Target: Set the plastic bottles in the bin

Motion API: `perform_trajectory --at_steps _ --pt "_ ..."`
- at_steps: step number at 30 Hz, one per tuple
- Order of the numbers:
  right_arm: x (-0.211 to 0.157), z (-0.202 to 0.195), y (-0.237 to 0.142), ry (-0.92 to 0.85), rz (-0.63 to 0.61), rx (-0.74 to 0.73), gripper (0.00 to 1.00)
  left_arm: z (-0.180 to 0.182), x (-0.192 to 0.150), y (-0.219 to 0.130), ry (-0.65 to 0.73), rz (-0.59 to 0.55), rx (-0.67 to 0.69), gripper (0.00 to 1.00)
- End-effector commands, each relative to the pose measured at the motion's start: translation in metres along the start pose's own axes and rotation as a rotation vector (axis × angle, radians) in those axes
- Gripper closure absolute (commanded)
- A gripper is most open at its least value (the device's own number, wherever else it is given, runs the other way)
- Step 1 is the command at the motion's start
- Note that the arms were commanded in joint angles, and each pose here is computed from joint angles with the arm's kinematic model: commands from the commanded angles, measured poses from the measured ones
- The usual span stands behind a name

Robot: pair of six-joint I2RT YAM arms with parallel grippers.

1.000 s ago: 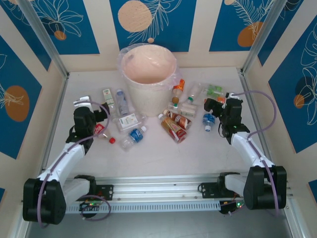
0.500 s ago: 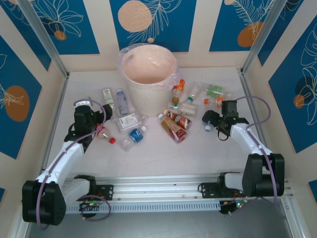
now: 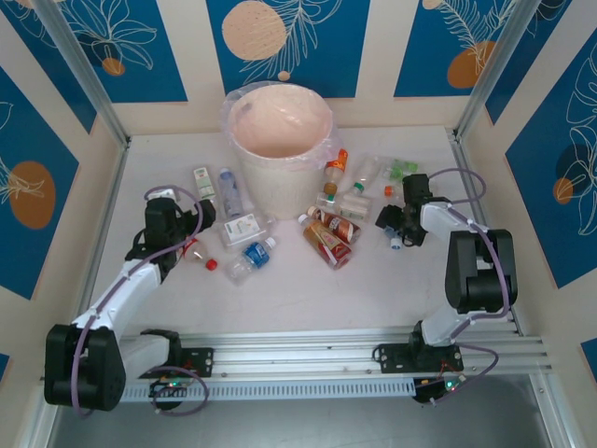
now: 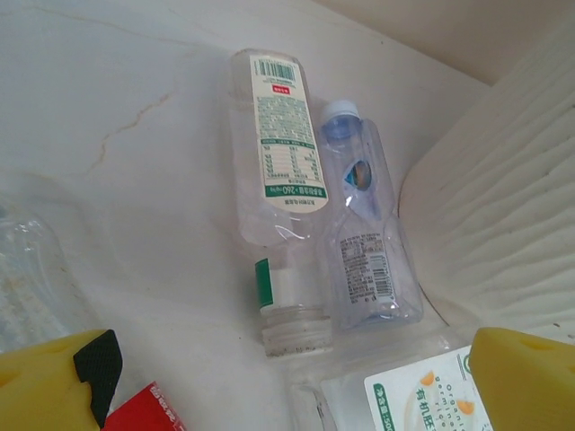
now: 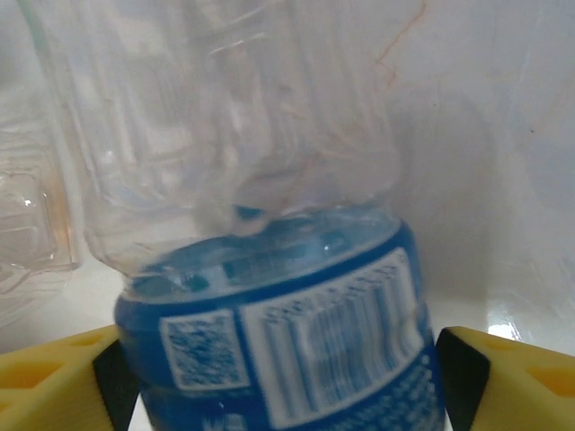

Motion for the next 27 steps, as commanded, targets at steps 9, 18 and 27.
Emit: perform_trajectory --at_steps 9,18,27 --pt "0.006 -0.002 -0.013 0.007 -0.061 -0.033 0.36 -0.029 0.017 -0.006 -0.048 0.003 -0.21 0.0" --pt "-0.002 0.005 -0.065 -0.041 -0.263 0.139 0.48 -0.07 0.028 -0.028 -0.032 -0.008 -0.409 0.0" --pt "-0.009 0.082 -0.202 -0.323 -0.506 0.731 0.47 -0.056 0.023 -0.023 -0.17 0.039 -0.261 0.0"
Point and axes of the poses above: each hand's point on the last joint's axis, 136 mm out from that joint toward the fingers, its own y axis out along the fingers, its own z axis along the line the jaws close on, x = y × z, the point moved 5 cm from there along -y, back along the fingers, and after that the axes turned 8 degrees about y, right-handed, at the moved point
